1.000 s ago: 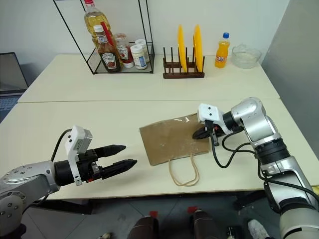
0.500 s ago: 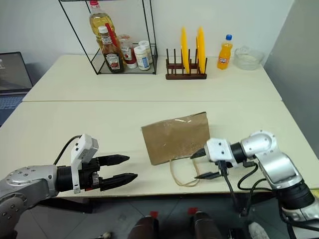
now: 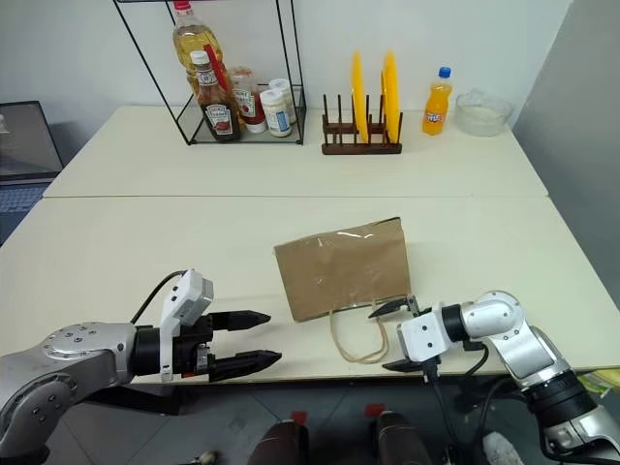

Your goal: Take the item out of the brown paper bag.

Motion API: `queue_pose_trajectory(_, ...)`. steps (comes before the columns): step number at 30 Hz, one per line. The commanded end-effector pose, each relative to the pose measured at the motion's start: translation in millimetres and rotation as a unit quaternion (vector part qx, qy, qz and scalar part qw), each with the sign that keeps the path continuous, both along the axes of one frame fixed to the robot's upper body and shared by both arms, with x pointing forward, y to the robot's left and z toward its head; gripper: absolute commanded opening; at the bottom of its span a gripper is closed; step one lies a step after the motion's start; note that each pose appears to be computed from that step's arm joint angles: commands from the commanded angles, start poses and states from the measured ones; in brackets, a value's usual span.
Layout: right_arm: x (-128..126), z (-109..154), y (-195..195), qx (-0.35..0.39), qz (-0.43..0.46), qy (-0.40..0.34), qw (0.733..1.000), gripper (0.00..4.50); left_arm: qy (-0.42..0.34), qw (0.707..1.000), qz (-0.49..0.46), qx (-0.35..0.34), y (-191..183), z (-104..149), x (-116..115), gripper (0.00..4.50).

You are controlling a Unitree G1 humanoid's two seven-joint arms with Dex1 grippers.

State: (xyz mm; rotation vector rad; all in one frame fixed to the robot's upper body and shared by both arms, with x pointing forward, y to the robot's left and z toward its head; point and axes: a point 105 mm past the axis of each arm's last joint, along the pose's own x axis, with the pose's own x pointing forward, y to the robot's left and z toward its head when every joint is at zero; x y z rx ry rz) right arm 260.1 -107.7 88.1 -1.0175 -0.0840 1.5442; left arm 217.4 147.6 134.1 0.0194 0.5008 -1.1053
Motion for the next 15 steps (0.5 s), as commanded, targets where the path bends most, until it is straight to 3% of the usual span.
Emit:
queue_pose_trajectory(1, 7.0, 2.7, -0.1, 0.011, -0.002, -0.031, 0.999, 4.49, -0.014, 1.0, -0.003, -0.005, -2.3, 2.6, 2.2, 4.5)
queue_pose_trajectory(4, 8.9, 9.1, 4.0, 0.033, -0.002, -0.039, 0.999, 4.49, -0.014, 1.0, -0.002, -0.006, -1.6, 1.1, 3.4, 4.5)
queue_pose_trajectory(7, 9.7, 25.9, 11.8, 0.079, 0.0, -0.035, 0.996, 3.87, -0.015, 1.0, -0.004, -0.007, -2.2, -0.3, 3.7, 4.5)
queue_pose_trajectory(15, -2.1, 33.9, 14.8, 0.097, 0.011, 0.034, 0.995, 0.96, -0.017, 1.0, -0.015, -0.007, -7.7, -5.4, 2.7, 4.5)
